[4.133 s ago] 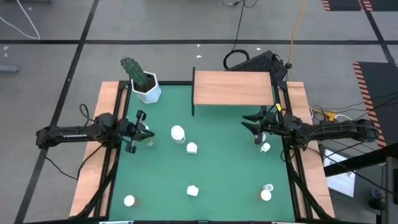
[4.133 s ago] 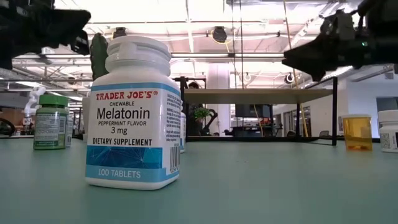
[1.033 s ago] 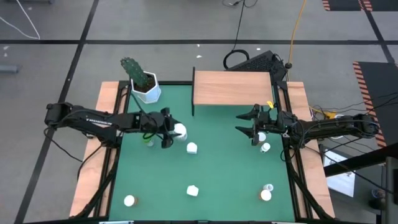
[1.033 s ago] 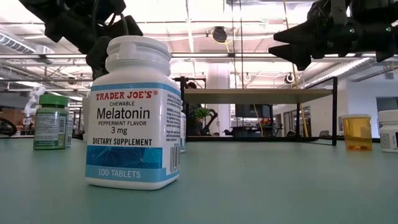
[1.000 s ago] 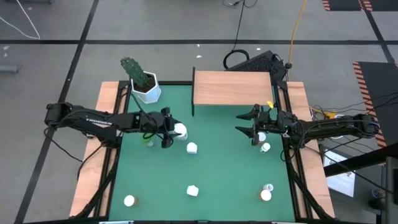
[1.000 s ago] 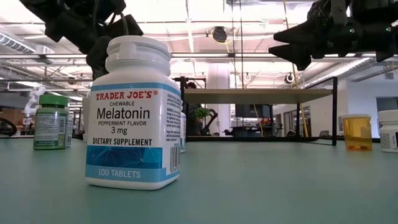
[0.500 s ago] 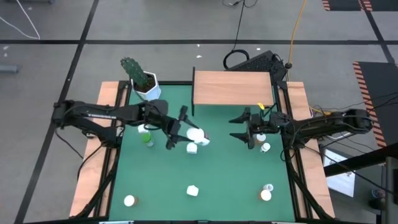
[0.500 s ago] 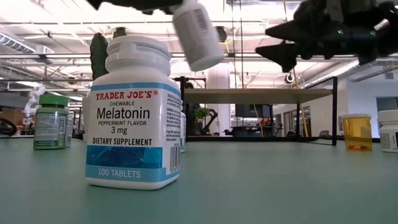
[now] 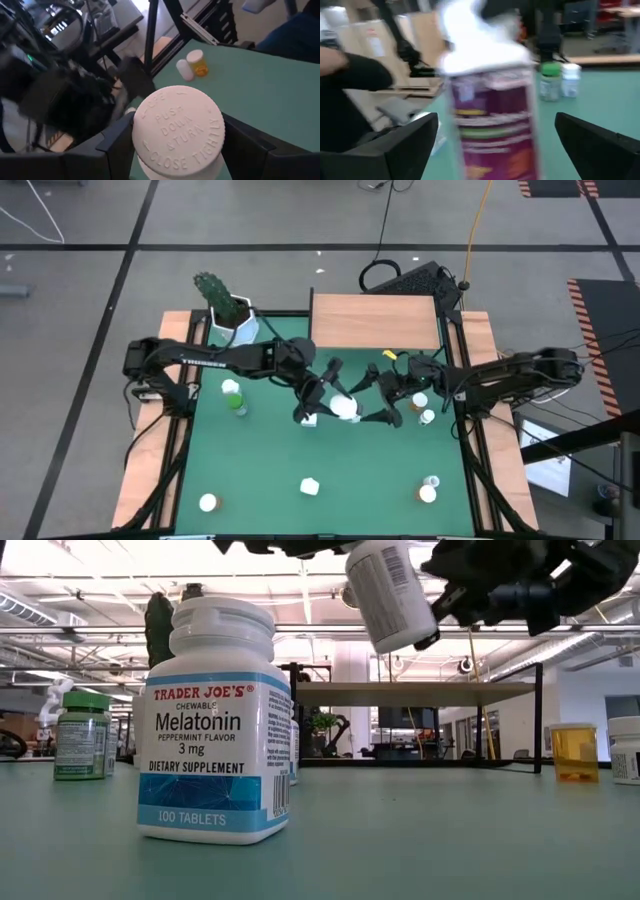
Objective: Pick and place medicine bottles onto shelf by color
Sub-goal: Put the purple pill bottle on the shelf
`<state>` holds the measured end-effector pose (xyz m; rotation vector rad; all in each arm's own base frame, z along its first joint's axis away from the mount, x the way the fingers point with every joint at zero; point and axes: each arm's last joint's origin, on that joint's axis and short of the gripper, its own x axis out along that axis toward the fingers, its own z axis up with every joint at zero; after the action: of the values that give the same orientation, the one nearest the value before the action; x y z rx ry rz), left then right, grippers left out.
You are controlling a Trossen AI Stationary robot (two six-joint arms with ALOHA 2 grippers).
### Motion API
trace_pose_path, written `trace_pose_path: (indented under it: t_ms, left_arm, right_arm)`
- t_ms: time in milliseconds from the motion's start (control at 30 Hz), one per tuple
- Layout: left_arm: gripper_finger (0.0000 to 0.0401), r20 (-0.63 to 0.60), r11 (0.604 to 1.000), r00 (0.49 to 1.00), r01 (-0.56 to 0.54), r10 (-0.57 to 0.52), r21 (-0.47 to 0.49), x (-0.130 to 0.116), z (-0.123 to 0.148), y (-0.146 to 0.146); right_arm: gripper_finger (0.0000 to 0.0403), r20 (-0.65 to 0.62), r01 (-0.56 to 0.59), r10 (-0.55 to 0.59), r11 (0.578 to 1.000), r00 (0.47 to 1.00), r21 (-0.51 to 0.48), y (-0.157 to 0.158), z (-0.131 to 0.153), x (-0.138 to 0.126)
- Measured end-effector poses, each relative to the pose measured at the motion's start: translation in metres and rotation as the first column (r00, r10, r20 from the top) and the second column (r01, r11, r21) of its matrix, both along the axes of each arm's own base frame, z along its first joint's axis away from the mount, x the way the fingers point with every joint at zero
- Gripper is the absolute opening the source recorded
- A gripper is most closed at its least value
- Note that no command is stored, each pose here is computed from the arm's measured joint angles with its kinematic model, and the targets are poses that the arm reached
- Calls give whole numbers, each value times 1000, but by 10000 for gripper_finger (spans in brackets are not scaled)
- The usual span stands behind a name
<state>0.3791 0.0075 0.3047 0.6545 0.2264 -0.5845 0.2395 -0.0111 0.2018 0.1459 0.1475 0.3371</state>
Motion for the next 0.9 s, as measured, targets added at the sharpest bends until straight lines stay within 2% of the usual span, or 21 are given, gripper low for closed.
trace_pose_path:
  t_ms: [200,367,533,667,767,900]
  left_arm:
    - [247,0,1000,1000,20,-20,16,5,-2,0]
    - [249,-8,1000,1000,13,-12,5,5,-2,0]
    - [250,-30,997,996,-81,80,-21,6,-2,2]
    - [259,-66,981,982,-184,179,-66,7,-1,5]
    - [279,-92,924,929,-367,359,-104,8,0,9]
    - [310,-125,784,794,-607,595,-129,7,1,15]
  right_arm:
    - [388,-35,-51,52,998,998,44,1,-16,9]
    - [341,-48,-43,45,998,998,43,1,-21,12]
    - [274,-47,-16,17,1000,999,23,0,-21,12]
    - [250,-28,119,-121,991,992,-54,0,-22,13]
    - [248,4,280,-282,949,959,-142,1,-21,15]
    - [249,50,478,-481,843,875,-246,5,-20,15]
